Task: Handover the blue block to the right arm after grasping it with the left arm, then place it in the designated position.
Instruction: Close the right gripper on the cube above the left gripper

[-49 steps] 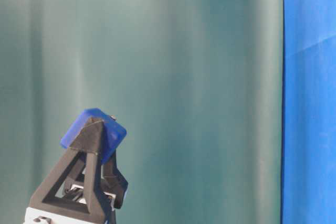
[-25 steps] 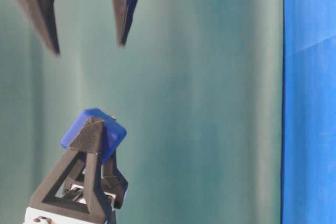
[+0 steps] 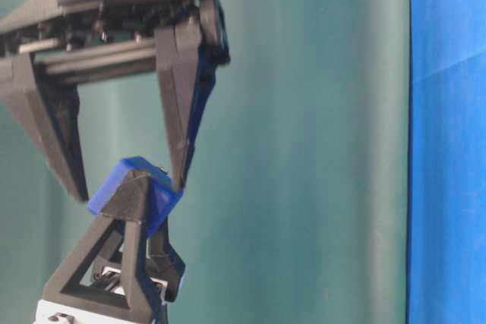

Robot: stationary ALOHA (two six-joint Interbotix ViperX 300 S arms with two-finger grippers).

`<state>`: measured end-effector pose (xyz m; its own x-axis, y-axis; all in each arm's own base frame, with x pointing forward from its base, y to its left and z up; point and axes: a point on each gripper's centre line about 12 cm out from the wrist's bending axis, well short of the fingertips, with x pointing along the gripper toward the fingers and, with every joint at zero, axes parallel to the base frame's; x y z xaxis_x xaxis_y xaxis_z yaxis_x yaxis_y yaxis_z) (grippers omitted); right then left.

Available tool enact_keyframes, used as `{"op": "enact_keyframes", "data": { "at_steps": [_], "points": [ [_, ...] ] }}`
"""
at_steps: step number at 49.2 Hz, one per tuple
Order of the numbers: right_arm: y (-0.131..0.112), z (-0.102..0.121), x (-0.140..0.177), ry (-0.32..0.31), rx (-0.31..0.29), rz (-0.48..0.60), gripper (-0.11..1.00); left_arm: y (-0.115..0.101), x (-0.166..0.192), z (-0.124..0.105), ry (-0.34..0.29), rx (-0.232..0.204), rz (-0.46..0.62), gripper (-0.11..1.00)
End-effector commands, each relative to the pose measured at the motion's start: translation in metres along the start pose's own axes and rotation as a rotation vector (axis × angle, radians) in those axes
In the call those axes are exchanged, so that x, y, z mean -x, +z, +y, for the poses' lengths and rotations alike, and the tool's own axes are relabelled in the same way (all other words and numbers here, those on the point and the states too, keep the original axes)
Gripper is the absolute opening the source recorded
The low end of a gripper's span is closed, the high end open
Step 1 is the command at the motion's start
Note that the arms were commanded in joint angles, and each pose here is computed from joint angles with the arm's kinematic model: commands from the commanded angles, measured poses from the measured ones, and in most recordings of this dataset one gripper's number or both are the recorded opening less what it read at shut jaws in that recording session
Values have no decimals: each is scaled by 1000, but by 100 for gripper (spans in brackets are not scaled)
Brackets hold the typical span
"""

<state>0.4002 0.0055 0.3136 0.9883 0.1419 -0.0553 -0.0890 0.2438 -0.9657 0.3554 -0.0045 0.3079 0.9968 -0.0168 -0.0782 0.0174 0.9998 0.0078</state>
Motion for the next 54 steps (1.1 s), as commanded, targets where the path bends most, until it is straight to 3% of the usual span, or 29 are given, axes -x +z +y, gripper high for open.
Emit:
{"op": "enact_keyframes", "data": {
  "at_steps": [1, 21, 24, 30, 54],
  "points": [
    [4, -19, -6, -49, 7, -17, 94, 12, 4, -1, -3, 1, -38, 48],
    [1, -18, -9, -28, 13, 4, 92, 10, 4, 0, -1, 4, -32, 48],
    [-1, -15, -9, -4, 10, 28, 84, 11, 3, 0, -1, 4, -34, 48],
    [-5, -15, -10, 24, 2, 61, 53, 11, 3, -1, -3, 4, -34, 48],
    [-5, -16, -10, 28, -9, 71, 54, 12, 3, 0, -1, 4, -38, 48]
  ]
}}
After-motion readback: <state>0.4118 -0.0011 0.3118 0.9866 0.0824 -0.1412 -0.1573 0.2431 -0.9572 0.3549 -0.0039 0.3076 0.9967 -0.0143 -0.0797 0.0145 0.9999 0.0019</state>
